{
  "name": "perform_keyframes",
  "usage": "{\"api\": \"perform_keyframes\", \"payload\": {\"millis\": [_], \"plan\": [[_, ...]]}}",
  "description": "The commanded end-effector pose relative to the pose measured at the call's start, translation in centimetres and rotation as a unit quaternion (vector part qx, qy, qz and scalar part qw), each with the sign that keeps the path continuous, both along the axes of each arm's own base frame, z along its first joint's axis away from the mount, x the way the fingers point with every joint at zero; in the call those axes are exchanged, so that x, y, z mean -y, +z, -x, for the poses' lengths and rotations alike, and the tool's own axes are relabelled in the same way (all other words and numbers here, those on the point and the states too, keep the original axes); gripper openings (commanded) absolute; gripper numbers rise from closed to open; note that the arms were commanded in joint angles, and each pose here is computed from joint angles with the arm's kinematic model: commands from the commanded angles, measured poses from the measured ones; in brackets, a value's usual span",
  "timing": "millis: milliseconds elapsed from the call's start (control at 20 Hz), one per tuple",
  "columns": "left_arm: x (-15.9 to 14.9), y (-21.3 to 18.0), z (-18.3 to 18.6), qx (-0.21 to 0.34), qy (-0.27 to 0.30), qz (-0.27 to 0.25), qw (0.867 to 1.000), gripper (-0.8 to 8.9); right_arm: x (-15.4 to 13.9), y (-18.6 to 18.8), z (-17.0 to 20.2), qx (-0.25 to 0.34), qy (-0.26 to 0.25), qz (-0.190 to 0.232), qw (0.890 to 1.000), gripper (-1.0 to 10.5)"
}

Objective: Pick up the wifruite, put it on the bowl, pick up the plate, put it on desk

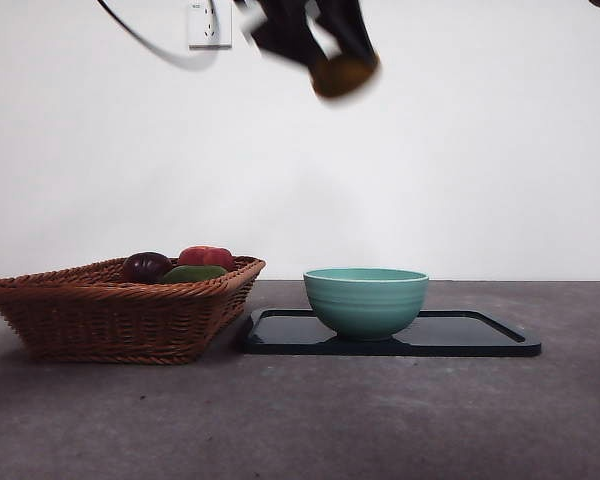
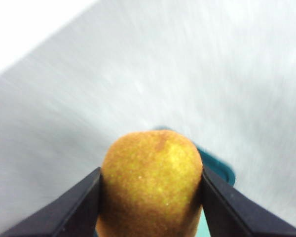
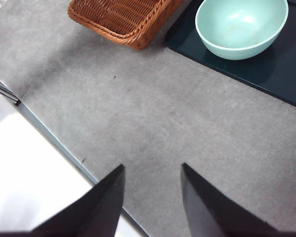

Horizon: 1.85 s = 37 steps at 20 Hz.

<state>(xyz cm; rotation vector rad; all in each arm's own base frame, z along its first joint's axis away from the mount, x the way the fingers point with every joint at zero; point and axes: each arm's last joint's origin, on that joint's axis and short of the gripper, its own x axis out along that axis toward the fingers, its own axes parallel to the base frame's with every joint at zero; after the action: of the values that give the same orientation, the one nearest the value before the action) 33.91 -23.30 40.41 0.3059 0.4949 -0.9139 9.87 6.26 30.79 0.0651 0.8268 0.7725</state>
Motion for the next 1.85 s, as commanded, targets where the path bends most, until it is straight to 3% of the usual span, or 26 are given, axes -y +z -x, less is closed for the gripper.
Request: {"api": "perform_keyframes", "payload": {"millis": [50,250,400,600,750,900,1250,1550,1850], "plan": [[-2.9,4.2,2.4,0.02,0.023,0.035,0.999,1.54,-0.1,0.2,0.0,0.003,0.001,-0.001,1.0,1.8],[-8.3,9.5,8.6,0.048,0.036,0.05,0.997,1.55,-0.1,0.2,0.0,0.009,0.006,0.002,1.0,1.8],[-11.5,11.0,13.1,0.033,0.05,0.04,0.997,1.55,-0.1,0.2,-0.1,0.013,0.008,0.001,1.0,1.8],[-13.6,9.7,16.2,-0.001,0.059,0.019,0.998,1.55,-0.1,0.2,-0.1,0.014,0.009,0.002,1.0,1.8],[-14.1,5.8,16.8,-0.027,0.073,0.019,0.997,1.56,-0.1,0.2,-0.1,0.014,0.009,0.002,1.0,1.8],[-14.0,1.0,15.6,-0.049,0.103,0.028,0.993,1.55,0.0,0.3,0.0,0.017,0.009,0.0,1.0,1.8],[-13.6,-9.2,10.8,-0.081,0.194,-0.006,0.978,1.54,-0.1,0.3,0.0,0.016,0.008,0.0,1.0,1.8],[-12.4,-14.8,5.6,-0.139,0.257,-0.001,0.957,1.54,-0.1,0.3,0.0,0.014,0.006,-0.002,1.0,1.8],[-11.7,-19.7,2.8,-0.168,0.316,-0.041,0.933,1.54,0.0,0.3,0.0,0.012,0.003,-0.003,1.0,1.8]]}}
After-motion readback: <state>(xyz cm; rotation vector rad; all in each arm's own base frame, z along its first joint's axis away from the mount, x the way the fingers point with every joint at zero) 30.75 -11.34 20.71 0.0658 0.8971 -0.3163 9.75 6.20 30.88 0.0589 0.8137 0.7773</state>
